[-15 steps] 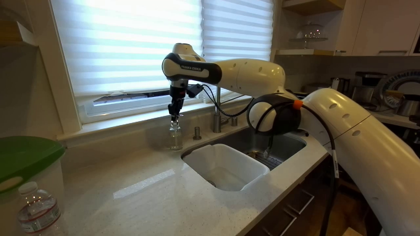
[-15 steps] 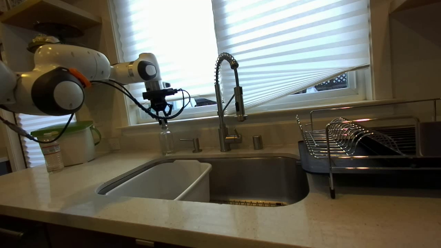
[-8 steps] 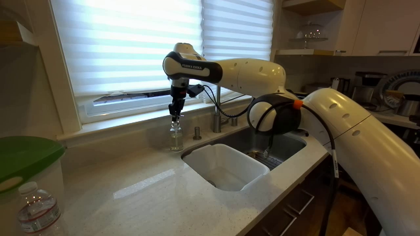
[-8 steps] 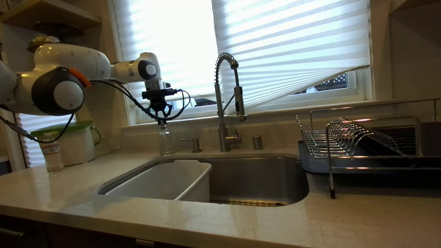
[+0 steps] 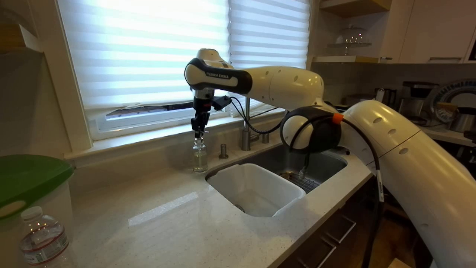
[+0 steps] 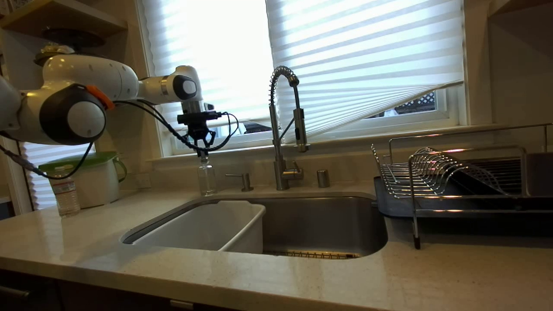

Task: Push on the pump of the bottle on the top left of the sink

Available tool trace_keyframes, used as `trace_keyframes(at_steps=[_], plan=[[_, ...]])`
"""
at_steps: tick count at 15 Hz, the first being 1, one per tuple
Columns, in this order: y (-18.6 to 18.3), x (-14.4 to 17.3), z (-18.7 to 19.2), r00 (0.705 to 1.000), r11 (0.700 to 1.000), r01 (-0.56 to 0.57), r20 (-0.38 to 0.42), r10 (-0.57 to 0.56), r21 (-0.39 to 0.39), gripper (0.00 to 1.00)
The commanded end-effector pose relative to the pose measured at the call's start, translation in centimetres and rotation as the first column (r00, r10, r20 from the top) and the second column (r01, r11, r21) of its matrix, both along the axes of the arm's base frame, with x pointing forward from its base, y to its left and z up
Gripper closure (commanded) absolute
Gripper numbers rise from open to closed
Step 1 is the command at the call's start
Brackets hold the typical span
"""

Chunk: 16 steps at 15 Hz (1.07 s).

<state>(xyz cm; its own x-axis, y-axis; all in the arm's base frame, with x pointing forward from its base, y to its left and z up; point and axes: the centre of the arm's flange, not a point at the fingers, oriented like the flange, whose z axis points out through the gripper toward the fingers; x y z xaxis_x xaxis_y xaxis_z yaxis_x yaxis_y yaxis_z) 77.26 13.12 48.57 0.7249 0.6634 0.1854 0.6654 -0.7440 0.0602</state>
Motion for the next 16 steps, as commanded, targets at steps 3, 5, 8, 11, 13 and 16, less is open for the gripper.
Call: trace_keyframes(at_steps=[3,5,8,11,13,16], plan=[[0.7,3.1,1.3,1.000,1.000,0.008,-0.019,-0.008,0.021,0.29],[0.7,3.0,1.4,1.000,1.000,0.007,-0.017,-0.007,0.023,0.17],[0.8,2.6,2.1,1.000,1.000,0.006,-0.003,-0.005,0.018,0.12],[1.0,1.8,3.4,1.000,1.000,0.011,-0.005,-0.011,0.016,0.19],[1.0,1.1,4.5,1.000,1.000,0.017,0.003,-0.017,0.014,0.16],[1.1,0.4,5.8,1.000,1.000,0.022,0.003,-0.022,0.012,0.44]])
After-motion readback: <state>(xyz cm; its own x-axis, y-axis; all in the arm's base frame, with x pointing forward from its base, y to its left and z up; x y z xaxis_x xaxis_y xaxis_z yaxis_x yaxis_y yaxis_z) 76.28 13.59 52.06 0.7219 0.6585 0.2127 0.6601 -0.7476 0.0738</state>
